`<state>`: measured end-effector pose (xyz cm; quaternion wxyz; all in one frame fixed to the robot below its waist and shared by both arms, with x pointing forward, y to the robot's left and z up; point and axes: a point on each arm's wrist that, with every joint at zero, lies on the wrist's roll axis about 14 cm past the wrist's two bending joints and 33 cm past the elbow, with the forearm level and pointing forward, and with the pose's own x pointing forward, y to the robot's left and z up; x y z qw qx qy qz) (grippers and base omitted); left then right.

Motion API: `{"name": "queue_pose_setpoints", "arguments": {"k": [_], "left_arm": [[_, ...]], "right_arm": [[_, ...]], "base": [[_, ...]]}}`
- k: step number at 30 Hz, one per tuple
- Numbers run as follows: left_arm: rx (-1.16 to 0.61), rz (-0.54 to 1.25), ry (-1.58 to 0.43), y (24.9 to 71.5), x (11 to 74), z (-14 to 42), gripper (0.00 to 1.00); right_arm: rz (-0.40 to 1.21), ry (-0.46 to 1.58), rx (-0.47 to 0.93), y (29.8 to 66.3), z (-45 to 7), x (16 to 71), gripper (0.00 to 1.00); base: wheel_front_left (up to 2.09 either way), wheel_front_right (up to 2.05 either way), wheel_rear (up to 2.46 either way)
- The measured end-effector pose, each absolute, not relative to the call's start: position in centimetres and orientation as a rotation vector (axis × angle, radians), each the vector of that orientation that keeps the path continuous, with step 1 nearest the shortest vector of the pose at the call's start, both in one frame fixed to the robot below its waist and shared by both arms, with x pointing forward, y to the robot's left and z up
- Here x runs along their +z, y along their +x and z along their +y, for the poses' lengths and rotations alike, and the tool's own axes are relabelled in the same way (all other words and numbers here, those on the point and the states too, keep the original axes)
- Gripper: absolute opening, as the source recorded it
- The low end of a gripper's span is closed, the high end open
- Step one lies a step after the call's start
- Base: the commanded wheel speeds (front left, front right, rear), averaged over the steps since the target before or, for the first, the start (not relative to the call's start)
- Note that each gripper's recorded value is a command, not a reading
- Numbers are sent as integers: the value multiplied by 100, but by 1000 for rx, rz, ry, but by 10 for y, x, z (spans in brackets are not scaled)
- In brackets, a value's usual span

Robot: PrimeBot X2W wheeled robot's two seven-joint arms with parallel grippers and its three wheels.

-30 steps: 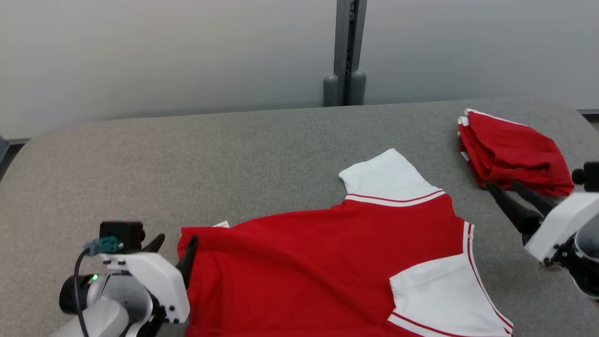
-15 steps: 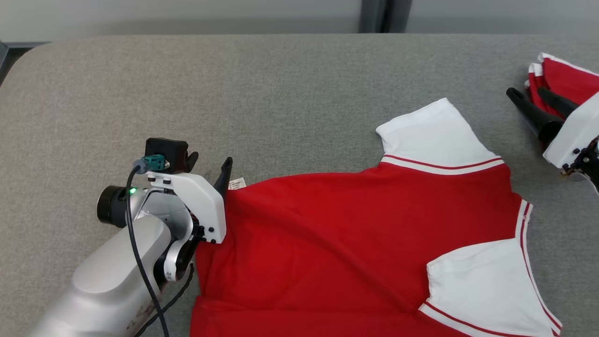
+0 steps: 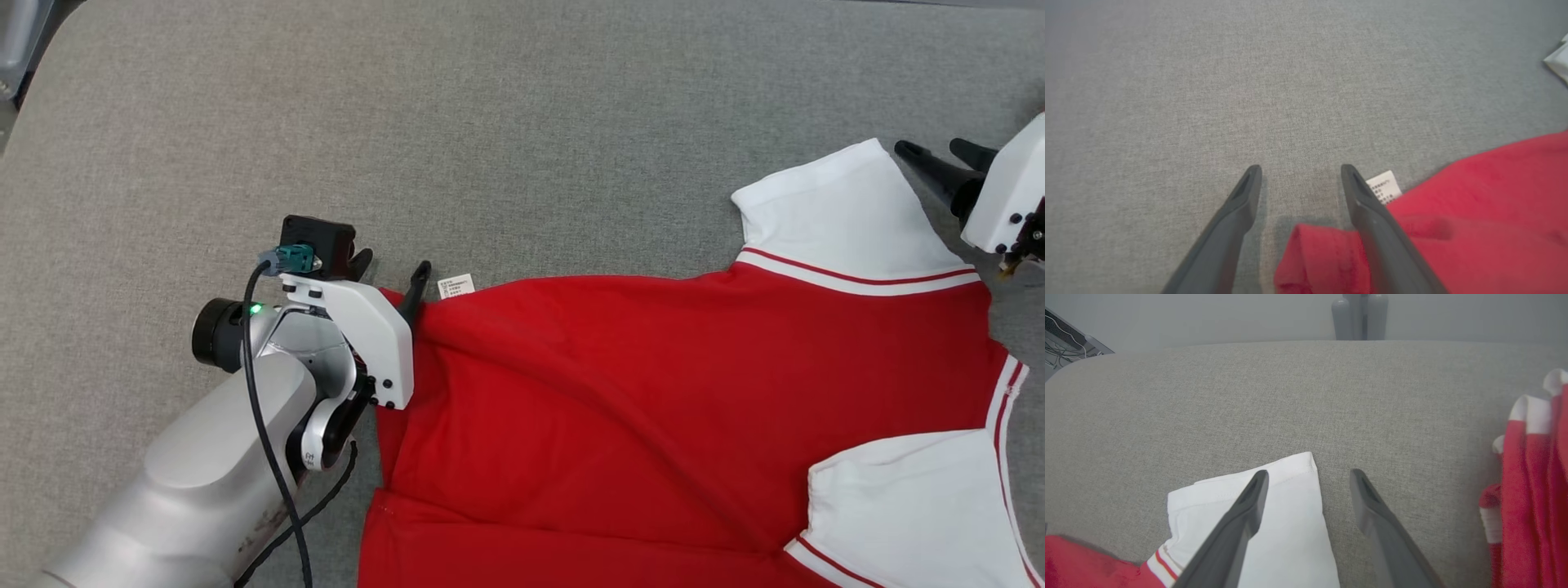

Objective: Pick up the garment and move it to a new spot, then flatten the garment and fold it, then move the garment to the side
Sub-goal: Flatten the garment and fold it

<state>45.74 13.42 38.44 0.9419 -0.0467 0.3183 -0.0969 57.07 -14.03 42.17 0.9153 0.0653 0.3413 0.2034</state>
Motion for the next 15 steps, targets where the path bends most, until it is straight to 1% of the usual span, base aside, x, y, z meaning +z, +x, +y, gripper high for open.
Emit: {"name": "queue_pose_setpoints", "arguments": {"k": [7,12,15], "left_arm": [[-202,700,-110,452,376,134,100],[-222,779,-129,441,365,129,100],[-226,797,-134,439,363,128,100]], "right_arm": [[904,139,426,556,-130,386,100],[948,141,421,555,-130,380,100],[965,147,431,554,-126,378,100]], "base": [[0,0,0],[0,0,0],[0,0,0]]}}
